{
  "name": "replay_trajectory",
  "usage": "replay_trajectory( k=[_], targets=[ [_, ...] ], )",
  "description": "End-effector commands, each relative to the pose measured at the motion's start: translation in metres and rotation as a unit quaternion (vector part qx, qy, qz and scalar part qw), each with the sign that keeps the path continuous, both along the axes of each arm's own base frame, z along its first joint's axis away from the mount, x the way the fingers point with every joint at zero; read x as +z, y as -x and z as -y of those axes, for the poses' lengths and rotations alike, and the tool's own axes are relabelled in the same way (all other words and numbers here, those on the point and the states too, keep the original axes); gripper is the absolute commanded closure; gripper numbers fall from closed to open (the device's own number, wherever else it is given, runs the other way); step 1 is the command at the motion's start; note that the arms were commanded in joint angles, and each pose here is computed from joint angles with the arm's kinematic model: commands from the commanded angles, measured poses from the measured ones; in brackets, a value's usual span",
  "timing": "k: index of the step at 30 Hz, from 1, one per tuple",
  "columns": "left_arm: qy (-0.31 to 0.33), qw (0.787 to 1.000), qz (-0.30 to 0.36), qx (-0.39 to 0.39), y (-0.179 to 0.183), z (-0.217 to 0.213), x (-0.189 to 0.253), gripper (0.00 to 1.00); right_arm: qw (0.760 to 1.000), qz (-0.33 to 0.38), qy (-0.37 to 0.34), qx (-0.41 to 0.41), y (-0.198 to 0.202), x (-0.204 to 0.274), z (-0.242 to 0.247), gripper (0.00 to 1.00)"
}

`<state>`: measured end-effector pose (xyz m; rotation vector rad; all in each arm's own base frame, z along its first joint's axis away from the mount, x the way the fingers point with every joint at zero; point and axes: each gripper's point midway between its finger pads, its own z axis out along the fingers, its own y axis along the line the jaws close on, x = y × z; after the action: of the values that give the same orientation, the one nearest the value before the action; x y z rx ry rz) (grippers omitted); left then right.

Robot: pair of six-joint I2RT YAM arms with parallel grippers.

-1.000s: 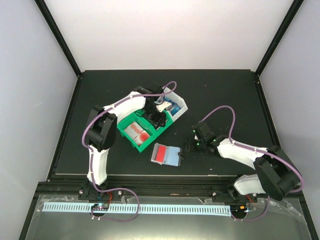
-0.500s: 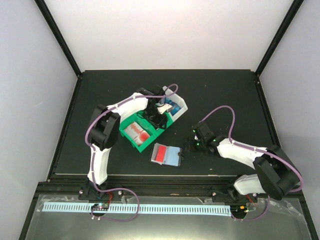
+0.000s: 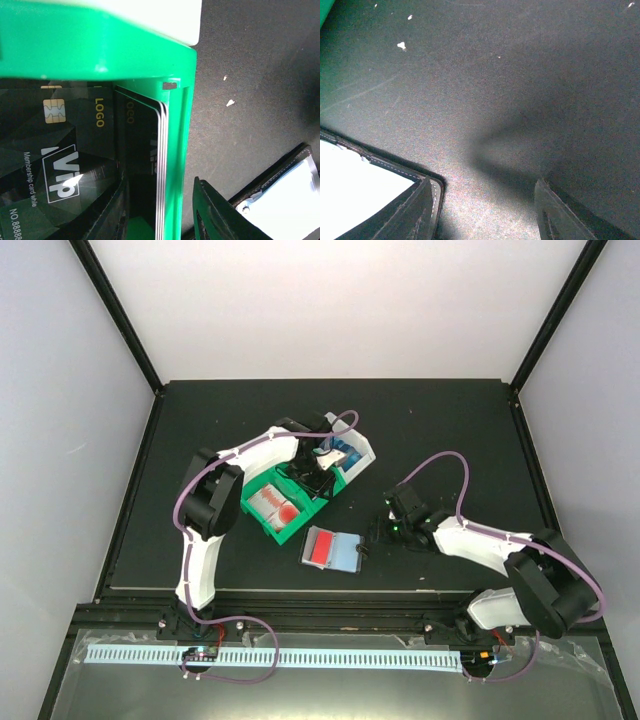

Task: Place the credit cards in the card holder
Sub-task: Pick up the credit card from the storage box.

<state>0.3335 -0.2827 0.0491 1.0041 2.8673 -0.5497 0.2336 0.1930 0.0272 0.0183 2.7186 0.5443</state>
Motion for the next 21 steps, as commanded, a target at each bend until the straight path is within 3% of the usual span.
replay_trajectory(
  k=[1, 9, 21],
  targets=[
    [0.023, 1.000, 0.014, -0.012, 0.002, 0.006, 0.027, 0.63, 1.000, 0.003, -0.001, -0.005, -0.003, -0.003, 0.000, 0.42],
    [0.025, 0.999, 0.018, -0.012, 0.001, 0.006, 0.032, 0.71, 1.000, 0.002, 0.000, -0.004, -0.003, -0.004, 0.000, 0.42],
    [0.023, 0.999, 0.022, -0.013, 0.005, 0.002, 0.038, 0.73, 1.000, 0.002, 0.000, -0.004, -0.003, -0.004, 0.000, 0.42]
  ],
)
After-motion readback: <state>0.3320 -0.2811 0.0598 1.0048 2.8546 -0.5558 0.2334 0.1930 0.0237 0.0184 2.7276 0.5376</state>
